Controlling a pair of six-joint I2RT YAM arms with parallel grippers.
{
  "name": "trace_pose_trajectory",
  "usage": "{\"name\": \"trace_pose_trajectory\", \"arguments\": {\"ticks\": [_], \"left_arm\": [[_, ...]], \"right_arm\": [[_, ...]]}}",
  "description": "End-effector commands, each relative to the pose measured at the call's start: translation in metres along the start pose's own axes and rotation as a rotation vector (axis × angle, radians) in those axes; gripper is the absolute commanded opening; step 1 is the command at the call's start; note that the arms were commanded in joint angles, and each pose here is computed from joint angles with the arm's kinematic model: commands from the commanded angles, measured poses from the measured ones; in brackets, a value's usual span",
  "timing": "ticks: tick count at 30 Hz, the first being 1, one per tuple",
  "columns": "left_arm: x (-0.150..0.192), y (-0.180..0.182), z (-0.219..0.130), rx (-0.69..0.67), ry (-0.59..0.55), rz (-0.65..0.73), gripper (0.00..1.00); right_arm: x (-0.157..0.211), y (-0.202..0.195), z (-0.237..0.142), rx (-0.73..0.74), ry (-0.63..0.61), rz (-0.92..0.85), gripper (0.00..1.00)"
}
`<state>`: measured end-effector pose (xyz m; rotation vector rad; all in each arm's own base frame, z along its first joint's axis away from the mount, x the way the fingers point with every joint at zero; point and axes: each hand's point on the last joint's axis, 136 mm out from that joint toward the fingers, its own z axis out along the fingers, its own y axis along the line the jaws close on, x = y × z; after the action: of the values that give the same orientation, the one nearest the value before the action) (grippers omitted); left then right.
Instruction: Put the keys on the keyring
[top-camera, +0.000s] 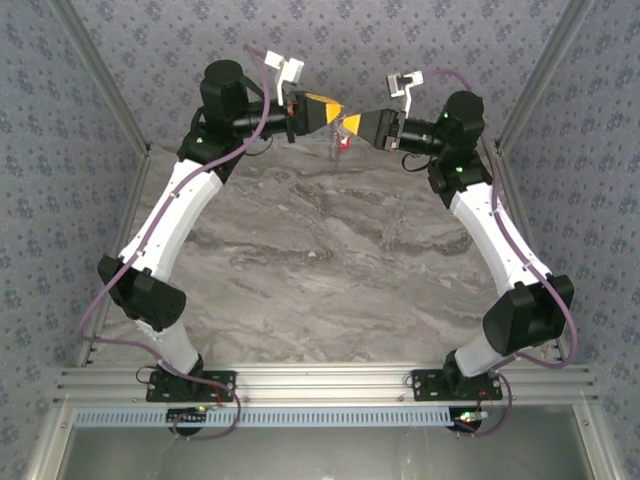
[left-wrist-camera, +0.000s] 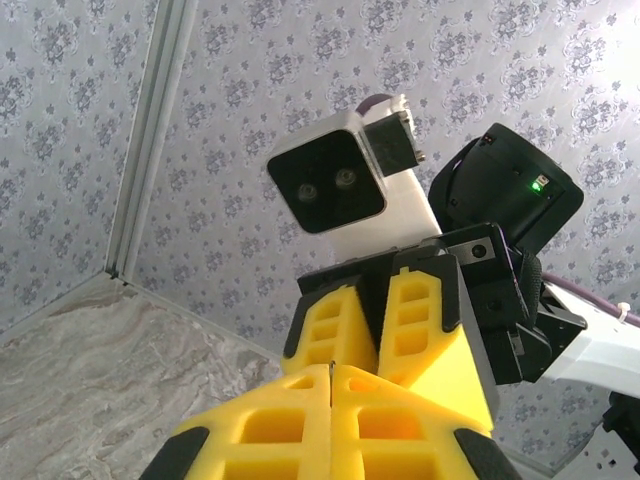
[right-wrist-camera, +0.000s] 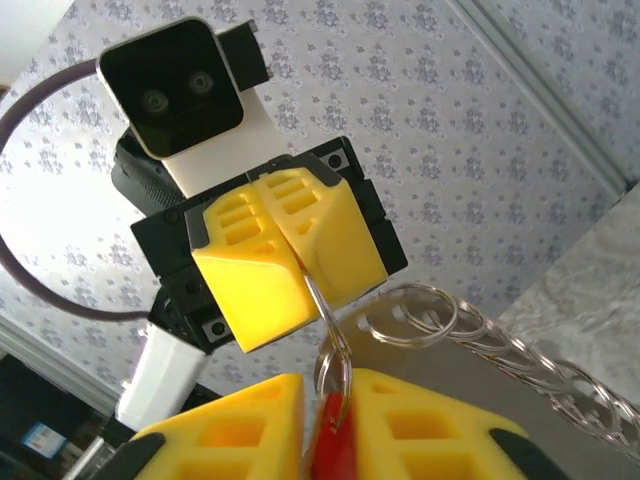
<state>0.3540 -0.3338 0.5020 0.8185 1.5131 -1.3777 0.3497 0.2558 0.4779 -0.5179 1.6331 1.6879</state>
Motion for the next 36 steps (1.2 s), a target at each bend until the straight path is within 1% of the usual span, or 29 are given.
{"name": "trace_pose_trajectory", "arguments": {"ticks": [1,2,3,8,17,22,29,33,34,35,36], "left_arm": [[-0.028,-0.030,-0.018,0.018,-0.074,0.087,0.00],[-0.029,-0.030,-0.019,0.015,-0.082,0.090,0.00],[-0.030,-0.030,-0.020,0.013,-0.089,0.088,0.00],[-0.038,-0.026,-0.032,0.003,-0.156,0.074,0.00],[-0.039,-0.028,-0.035,0.008,-0.182,0.065,0.00],[-0.038,-0.025,-0.032,0.017,-0.210,0.046,0.00],[-0.031,-0.022,-0.022,0.026,-0.206,0.030,0.00],[-0.030,-0.019,-0.018,0.023,-0.213,0.021,0.00],[-0.031,-0.017,-0.017,0.019,-0.218,0.019,0.00],[-0.032,-0.016,-0.018,0.016,-0.226,0.016,0.00],[-0.034,-0.015,-0.018,0.013,-0.240,0.009,0.00]], "right_arm": [[-0.002,0.018,-0.001,-0.031,0.000,-0.040,0.06],[-0.001,0.016,-0.001,-0.030,0.002,-0.036,0.01],[-0.001,0.016,-0.002,-0.030,0.001,-0.033,0.00],[0.002,0.010,-0.002,-0.036,0.002,-0.009,0.00],[0.000,0.012,0.014,-0.088,0.026,0.005,0.00],[-0.002,0.013,0.025,-0.129,0.033,0.017,0.00],[-0.013,0.014,0.033,-0.199,0.023,0.045,0.00],[-0.015,0.011,0.035,-0.211,0.026,0.058,0.00],[-0.015,0.009,0.035,-0.208,0.028,0.061,0.05],[-0.015,0.008,0.034,-0.203,0.026,0.063,0.13],[-0.015,0.004,0.032,-0.193,0.023,0.069,0.18]]}}
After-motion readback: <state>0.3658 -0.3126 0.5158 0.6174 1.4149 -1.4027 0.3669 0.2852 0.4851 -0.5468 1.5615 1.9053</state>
